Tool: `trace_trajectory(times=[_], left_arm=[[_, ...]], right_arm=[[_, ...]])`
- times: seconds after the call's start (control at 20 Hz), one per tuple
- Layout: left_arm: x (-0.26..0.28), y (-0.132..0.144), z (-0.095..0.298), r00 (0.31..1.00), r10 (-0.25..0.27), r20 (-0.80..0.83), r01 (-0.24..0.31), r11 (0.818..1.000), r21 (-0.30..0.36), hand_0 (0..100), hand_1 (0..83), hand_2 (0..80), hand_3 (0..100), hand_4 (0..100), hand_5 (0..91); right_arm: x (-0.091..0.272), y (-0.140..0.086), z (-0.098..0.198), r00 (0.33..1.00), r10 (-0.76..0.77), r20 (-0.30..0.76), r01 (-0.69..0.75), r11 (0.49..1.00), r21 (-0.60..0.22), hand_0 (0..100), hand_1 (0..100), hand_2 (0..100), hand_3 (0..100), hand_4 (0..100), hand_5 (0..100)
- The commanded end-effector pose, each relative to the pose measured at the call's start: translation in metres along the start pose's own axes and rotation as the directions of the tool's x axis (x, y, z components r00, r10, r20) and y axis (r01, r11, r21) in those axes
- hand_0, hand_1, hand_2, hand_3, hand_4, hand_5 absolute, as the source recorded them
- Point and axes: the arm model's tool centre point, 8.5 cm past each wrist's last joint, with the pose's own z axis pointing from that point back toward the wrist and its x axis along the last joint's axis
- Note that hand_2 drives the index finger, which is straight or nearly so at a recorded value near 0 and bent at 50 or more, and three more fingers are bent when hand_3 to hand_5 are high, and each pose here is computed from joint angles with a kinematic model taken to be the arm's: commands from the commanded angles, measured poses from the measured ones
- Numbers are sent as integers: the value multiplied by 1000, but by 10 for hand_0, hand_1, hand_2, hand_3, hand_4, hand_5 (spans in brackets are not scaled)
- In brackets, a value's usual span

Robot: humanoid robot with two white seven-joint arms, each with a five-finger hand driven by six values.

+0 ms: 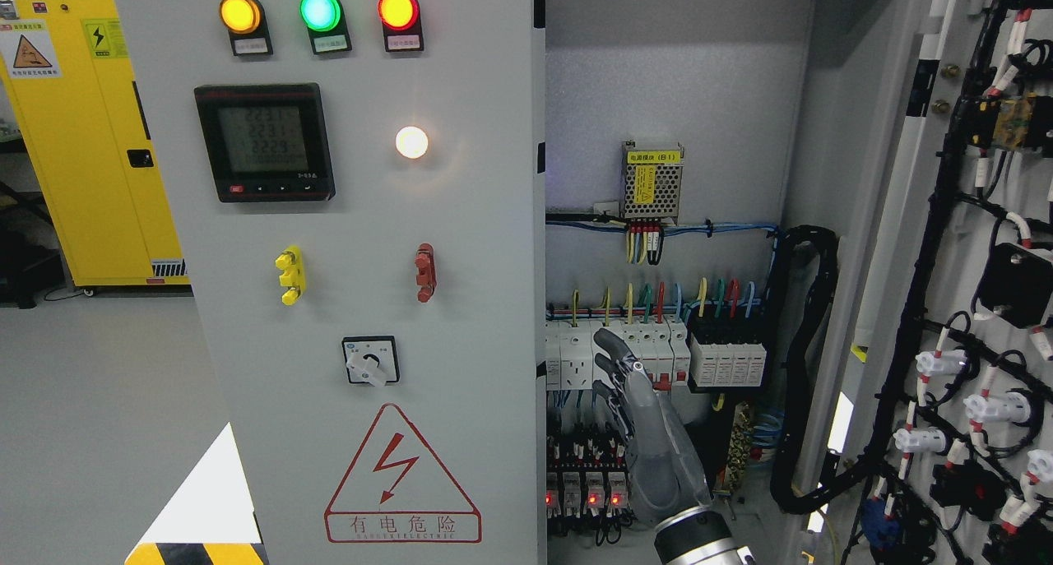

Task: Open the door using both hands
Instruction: 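Reach the right hand up into the gap behind the light-panel door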

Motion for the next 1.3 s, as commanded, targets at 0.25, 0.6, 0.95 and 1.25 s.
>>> trace_trajectory(times=[0.25, 0.6, 0.95, 1.25], left_arm=[[-5, 12, 3, 1000, 29, 0, -29, 999, 22, 0, 0, 0, 0, 0, 0], [-5, 10, 2, 1000, 30, -1, -30, 999, 18, 0, 0, 0, 0, 0, 0], [-6, 9, 2, 1000, 30, -1, -30, 999, 16, 0, 0, 0, 0, 0, 0], [-6, 9, 2, 1000, 31, -1, -31, 999, 16, 0, 0, 0, 0, 0, 0]], right_arm=[[-10, -13, -47, 995, -76, -68, 75, 997, -22, 217, 0, 0, 0, 0, 0], [0, -9, -57, 994, -79, -70, 83, 995, 59, 217, 0, 0, 0, 0, 0], [7, -17, -63, 987, -143, -69, 150, 984, 101, 216, 0, 0, 0, 0, 0], [4, -20, -70, 974, -203, -103, 217, 963, 159, 216, 0, 0, 0, 0, 0]])
